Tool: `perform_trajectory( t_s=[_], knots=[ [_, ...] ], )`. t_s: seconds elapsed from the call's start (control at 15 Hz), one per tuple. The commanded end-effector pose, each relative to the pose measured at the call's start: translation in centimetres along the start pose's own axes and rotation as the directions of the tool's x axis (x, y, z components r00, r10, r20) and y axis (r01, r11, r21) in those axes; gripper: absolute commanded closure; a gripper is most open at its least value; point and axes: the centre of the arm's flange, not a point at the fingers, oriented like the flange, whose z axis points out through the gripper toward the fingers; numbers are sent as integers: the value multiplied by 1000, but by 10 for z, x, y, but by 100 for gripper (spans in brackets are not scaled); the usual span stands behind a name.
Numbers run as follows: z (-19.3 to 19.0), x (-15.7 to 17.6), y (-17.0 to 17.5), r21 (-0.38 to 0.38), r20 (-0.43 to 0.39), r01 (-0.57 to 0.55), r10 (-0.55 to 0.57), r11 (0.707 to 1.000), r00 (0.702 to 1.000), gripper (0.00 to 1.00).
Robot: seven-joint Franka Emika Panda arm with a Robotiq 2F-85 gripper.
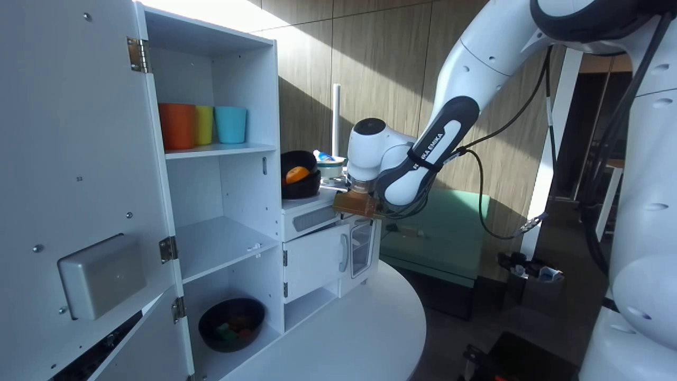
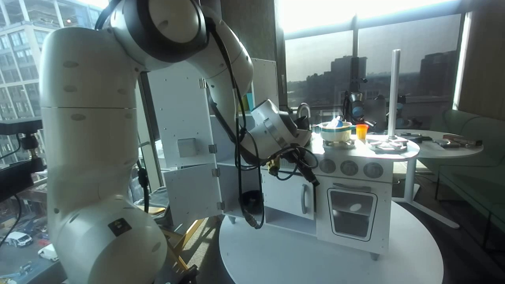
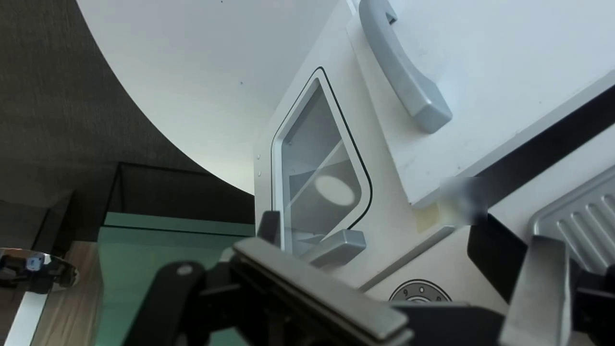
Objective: Open the cabinet doors and the oven door.
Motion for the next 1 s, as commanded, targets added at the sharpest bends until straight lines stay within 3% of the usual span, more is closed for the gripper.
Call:
perform_trajectory(
  t_s=[0.0, 0.13, 0.2, 0.27, 0.87, 0.93],
  knots=[
    [13, -8, -5, 40, 27, -12, 11, 999, 1000, 0],
    [16, -18, 0, 53, 44, -11, 9, 999, 999, 0],
    [18, -23, 1, -31, 1, 9, -9, 999, 1000, 0],
    [7, -12, 6, 6, 21, 5, -5, 1000, 1000, 0],
    [1, -13, 3, -20, -8, 12, -13, 1000, 1000, 0],
    [-5, -11, 3, -55, 1, 29, -29, 998, 1000, 0]
  ],
)
